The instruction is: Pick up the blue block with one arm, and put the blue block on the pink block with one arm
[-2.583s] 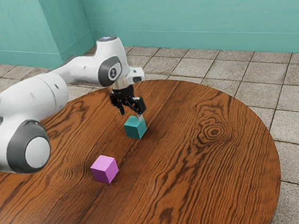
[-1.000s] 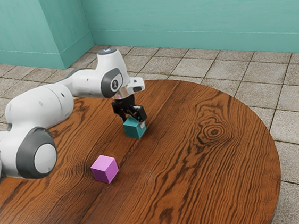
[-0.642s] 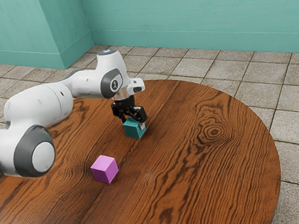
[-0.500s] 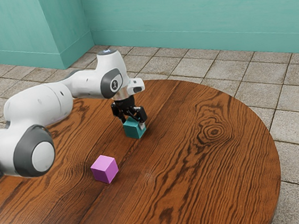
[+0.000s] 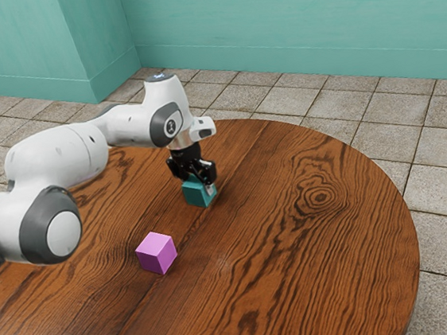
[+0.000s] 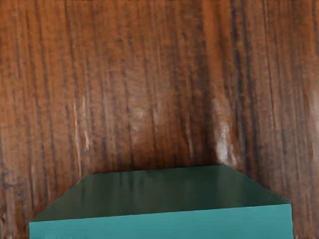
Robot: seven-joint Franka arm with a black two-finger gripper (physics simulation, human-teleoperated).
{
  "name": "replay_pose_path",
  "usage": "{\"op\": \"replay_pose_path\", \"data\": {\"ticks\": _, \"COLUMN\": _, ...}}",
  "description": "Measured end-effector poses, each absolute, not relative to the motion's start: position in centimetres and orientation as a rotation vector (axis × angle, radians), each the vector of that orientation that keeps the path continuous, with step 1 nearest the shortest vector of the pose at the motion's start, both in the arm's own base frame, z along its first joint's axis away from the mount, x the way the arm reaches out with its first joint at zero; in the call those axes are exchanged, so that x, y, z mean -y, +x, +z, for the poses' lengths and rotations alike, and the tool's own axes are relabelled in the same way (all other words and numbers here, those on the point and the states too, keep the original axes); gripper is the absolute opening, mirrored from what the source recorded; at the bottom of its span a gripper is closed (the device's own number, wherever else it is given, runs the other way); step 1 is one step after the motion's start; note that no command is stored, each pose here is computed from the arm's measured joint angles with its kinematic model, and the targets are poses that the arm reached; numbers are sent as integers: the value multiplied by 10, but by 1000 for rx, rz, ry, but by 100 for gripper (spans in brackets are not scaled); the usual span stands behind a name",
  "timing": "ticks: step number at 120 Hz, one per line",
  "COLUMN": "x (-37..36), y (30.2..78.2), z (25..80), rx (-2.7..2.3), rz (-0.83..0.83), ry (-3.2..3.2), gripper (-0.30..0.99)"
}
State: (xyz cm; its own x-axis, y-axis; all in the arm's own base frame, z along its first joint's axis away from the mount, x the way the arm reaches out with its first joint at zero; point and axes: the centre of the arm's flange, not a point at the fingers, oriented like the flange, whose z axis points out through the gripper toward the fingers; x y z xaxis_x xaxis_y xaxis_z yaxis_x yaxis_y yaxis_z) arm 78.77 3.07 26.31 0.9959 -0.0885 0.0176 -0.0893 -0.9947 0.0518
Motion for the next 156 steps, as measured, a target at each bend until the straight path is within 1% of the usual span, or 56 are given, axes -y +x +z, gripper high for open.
{"op": "replay_pose_path", "data": {"ticks": 10, "x": -34, "y": 784, "z": 285, "rx": 128, "rz": 42, "ry": 3101, "gripper": 32}}
{"op": "replay_pose_path", "data": {"ticks": 18, "x": -34, "y": 773, "z": 302, "rx": 124, "rz": 21, "ry": 3108, "gripper": 32}}
{"op": "replay_pose_path", "data": {"ticks": 36, "x": -23, "y": 718, "z": 320, "rx": 123, "rz": -61, "ry": 3112, "gripper": 32}}
{"op": "replay_pose_path", "data": {"ticks": 49, "x": -14, "y": 672, "z": 344, "rx": 117, "rz": -45, "ry": 3121, "gripper": 32}}
{"op": "replay_pose_path", "data": {"ticks": 60, "x": -11, "y": 641, "z": 348, "rx": 108, "rz": -30, "ry": 3123, "gripper": 32}}
{"op": "replay_pose_path", "data": {"ticks": 86, "x": -9, "y": 618, "z": 358, "rx": 107, "rz": 56, "ry": 3102, "gripper": 32}}
{"op": "replay_pose_path", "data": {"ticks": 119, "x": -24, "y": 578, "z": 341, "rx": 87, "rz": 4, "ry": 3085, "gripper": 34}}
{"op": "replay_pose_path", "data": {"ticks": 156, "x": -25, "y": 559, "z": 339, "rx": 87, "rz": 0, "ry": 3059, "gripper": 35}}
